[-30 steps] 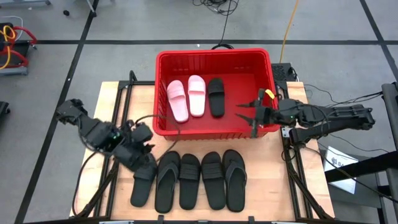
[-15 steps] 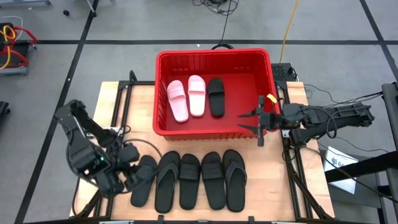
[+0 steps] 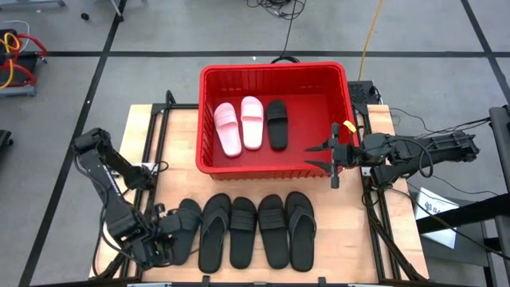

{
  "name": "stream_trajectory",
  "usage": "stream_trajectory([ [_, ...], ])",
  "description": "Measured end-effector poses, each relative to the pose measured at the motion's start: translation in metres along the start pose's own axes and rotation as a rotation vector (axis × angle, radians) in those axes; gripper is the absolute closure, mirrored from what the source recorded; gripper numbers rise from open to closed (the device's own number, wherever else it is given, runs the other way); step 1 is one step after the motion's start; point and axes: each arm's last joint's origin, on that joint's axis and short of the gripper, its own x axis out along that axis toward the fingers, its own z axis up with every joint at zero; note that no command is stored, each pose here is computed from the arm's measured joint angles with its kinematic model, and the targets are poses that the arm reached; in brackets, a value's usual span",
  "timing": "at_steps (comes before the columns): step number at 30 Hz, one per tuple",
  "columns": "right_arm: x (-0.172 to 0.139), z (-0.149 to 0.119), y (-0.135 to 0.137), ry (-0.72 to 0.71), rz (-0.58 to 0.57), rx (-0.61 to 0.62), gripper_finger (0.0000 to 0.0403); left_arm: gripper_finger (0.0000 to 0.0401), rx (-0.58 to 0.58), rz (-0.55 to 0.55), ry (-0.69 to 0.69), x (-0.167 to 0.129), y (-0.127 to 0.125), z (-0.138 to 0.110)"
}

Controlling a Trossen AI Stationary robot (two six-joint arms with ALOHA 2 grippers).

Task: Pick and place slides into bin
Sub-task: Put the black slide into the red bin

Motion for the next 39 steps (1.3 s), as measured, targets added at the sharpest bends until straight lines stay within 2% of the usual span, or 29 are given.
stream_trajectory([
  [7, 0.000, 0.000, 0.000, 0.000, -0.001, 0.028, 0.0273, 0.0265, 0.060, 0.044, 0.057, 0.020, 0.010, -0.008],
  [22, 0.000, -0.003, 0.000, 0.025, 0.005, 0.041, 0.0273, 0.0265, 0.074, 0.081, 0.049, 0.023, 0.015, -0.005],
  [27, 0.000, -0.006, 0.001, 0.064, 0.011, 0.031, 0.0273, 0.0265, 0.138, 0.086, 0.043, 0.024, 0.017, 0.000],
  [31, 0.000, -0.005, 0.001, 0.051, 0.009, 0.035, 0.0273, 0.0265, 0.224, 0.087, 0.046, 0.025, 0.017, 0.003],
  [39, 0.000, -0.005, 0.001, 0.050, 0.009, 0.035, 0.0273, 0.0265, 0.311, 0.121, 0.065, 0.036, 0.013, 0.003],
])
